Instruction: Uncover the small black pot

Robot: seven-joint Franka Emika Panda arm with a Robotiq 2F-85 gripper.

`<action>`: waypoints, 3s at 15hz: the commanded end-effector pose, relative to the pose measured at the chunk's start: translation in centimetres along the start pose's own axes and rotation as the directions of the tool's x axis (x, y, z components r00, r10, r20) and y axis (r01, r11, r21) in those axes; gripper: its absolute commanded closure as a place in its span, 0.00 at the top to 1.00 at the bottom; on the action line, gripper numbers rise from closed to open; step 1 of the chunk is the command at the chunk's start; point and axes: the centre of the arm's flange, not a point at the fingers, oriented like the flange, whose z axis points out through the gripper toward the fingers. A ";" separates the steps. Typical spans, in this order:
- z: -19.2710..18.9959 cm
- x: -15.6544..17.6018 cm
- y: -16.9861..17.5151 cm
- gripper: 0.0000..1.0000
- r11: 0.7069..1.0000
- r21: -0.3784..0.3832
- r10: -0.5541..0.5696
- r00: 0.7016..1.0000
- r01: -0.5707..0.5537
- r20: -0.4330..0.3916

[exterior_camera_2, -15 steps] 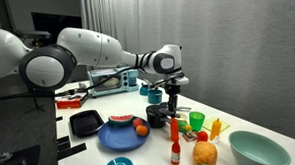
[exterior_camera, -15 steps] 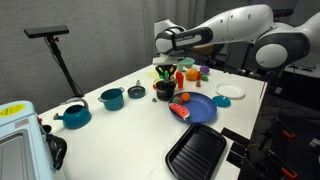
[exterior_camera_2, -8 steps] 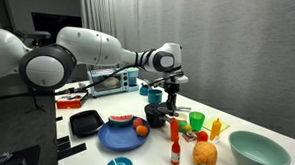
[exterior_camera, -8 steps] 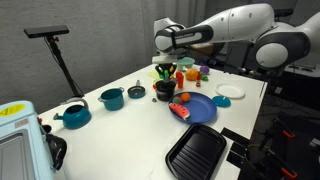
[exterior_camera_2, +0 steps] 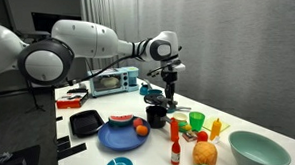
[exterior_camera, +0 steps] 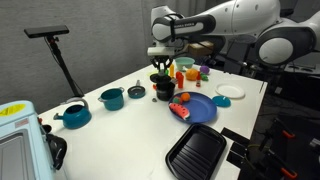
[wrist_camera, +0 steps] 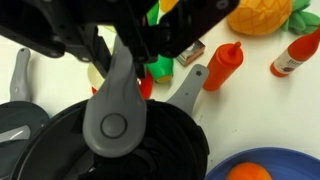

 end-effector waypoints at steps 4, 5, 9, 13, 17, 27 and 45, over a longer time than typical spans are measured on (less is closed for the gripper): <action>-2.2 4.1 1.4 0.07 0.989 -0.043 0.138 0.990 -0.139 -0.028; -2.5 4.5 2.2 0.07 0.984 -0.050 0.169 0.985 -0.170 -0.026; -4.8 4.3 5.9 0.07 0.967 -0.086 0.239 0.971 -0.239 -0.016; -7.8 2.8 9.1 0.07 0.958 -0.104 0.265 0.963 -0.268 -0.039; -9.6 1.0 9.9 0.07 0.950 -0.066 0.303 0.952 -0.305 -0.041; -9.6 4.1 5.7 0.29 0.953 -0.073 0.291 0.956 -0.292 -0.033; -3.8 3.4 19.0 0.07 0.925 -0.208 0.330 0.944 -0.317 0.028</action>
